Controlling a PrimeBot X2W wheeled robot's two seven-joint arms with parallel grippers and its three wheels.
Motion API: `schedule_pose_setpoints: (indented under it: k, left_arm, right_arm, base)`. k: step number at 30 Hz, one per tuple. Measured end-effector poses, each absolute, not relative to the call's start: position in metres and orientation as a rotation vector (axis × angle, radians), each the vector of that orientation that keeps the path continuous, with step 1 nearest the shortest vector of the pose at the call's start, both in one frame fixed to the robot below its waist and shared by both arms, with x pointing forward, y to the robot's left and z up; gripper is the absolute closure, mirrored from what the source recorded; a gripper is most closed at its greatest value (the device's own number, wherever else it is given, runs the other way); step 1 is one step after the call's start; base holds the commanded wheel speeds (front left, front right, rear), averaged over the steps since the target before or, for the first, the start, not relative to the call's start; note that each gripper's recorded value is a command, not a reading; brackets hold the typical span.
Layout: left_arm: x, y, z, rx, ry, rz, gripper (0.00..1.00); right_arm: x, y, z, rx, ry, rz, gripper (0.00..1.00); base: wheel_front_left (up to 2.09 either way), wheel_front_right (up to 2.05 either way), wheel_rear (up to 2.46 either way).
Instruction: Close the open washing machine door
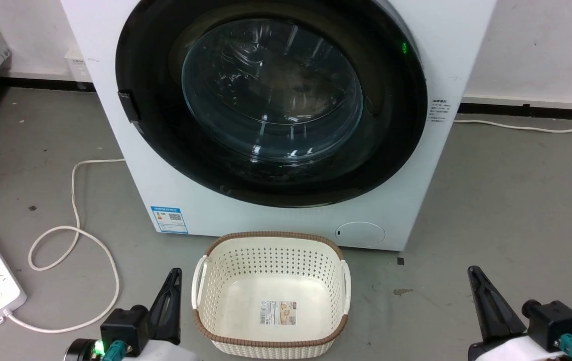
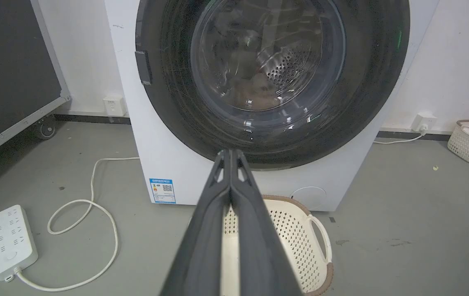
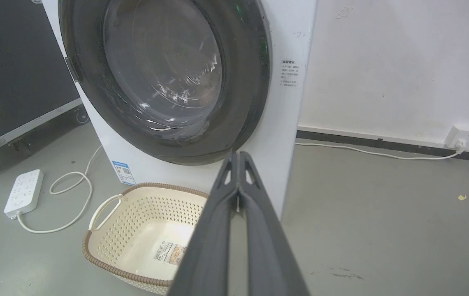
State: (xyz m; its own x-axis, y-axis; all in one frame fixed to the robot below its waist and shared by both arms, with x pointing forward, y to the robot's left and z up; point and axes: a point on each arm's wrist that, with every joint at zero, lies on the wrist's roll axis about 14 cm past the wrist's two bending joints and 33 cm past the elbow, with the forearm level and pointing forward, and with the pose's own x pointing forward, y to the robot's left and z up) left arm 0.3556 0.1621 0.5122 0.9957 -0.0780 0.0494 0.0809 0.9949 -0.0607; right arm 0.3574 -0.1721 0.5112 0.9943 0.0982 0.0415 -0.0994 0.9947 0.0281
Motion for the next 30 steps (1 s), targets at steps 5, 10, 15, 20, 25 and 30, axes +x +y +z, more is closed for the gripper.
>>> schedule_pose_setpoints:
  k: [5,10,15,20,25,30]
  left_arm:
    - [0.3564,0.1631,0.5123,-0.054,-0.042,-0.073,1.00]
    - [0.3573,0.1637,0.5128,-0.048,-0.038,-0.071,1.00]
    - [0.3581,0.1642,0.5132,-0.043,-0.033,-0.070,1.00]
    - [0.3588,0.1658,0.5132,-0.034,-0.026,-0.062,1.00]
    - [0.3595,0.1665,0.5130,-0.025,-0.020,-0.059,1.00]
    - [0.3605,0.1674,0.5138,-0.019,-0.017,-0.055,1.00]
  right_arm:
    - [0.3578,-0.1715,0.5111,0.026,-0.034,0.101,1.00]
    - [0.3582,-0.1709,0.5113,0.022,-0.030,0.103,1.00]
    - [0.3584,-0.1705,0.5114,0.015,-0.025,0.105,1.00]
    - [0.3593,-0.1699,0.5121,0.013,-0.020,0.107,1.00]
    - [0.3596,-0.1694,0.5121,0.006,-0.014,0.108,1.00]
    - [0.3602,-0.1686,0.5121,0.003,-0.009,0.111,1.00]
  base:
    - [0.00,0.00,0.00]
    - [0.00,0.00,0.00]
    - [0.00,0.00,0.00]
    - [0.00,0.00,0.00]
    - [0.00,0.00,0.00]
    - [0.00,0.00,0.00]
